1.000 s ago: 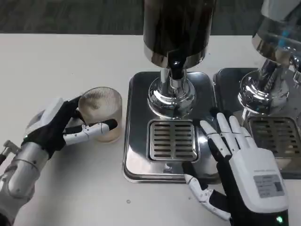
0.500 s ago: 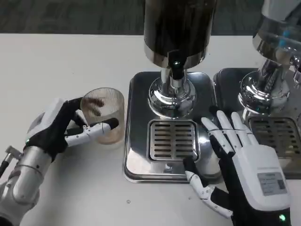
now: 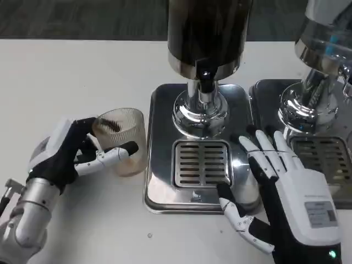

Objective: Grasp the cup under the faucet to collect the drink, then remove the cup.

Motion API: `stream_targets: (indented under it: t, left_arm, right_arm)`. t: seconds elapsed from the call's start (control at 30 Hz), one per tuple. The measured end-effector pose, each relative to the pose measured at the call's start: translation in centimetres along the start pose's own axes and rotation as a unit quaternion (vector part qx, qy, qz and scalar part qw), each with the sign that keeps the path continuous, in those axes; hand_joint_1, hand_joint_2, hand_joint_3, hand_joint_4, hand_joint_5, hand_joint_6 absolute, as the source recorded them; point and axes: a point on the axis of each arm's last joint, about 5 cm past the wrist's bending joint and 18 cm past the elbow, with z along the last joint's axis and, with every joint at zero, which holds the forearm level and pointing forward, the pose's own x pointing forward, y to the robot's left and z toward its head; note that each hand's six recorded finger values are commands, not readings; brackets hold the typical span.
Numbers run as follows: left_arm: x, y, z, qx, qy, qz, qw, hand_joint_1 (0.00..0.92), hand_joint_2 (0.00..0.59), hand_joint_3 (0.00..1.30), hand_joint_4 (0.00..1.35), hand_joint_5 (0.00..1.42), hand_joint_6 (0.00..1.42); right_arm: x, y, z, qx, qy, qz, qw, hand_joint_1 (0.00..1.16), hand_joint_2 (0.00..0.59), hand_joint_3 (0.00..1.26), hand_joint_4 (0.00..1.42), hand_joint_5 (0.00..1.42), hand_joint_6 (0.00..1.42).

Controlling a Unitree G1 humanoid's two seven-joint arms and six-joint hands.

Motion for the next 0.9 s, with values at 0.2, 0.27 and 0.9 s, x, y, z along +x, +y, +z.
stream_targets:
  t: [0.2,0.27,0.9]
  left_arm:
    - [-0.5,-0.2,-0.29,-0.001,-0.001,0.012,0.9999,0.347,0.132,0.55,0.67,0.93,1.15]
    - [-0.7,-0.2,-0.40,0.004,-0.002,0.017,0.9998,0.340,0.132,0.55,0.66,0.92,1.16]
    - [-0.3,2.1,0.37,0.021,-0.087,0.078,0.9929,0.334,0.131,0.56,0.67,0.93,1.16]
  right_arm:
    - [-0.1,-0.03,-0.05,0.000,0.001,0.000,1.0000,0.30,0.421,0.19,0.09,0.00,0.13]
    - [-0.1,-0.03,-0.06,0.001,0.002,0.001,1.0000,0.30,0.421,0.19,0.09,0.00,0.13]
    - [-0.1,-0.01,0.03,0.014,0.005,0.000,0.9999,0.30,0.421,0.19,0.10,0.00,0.15]
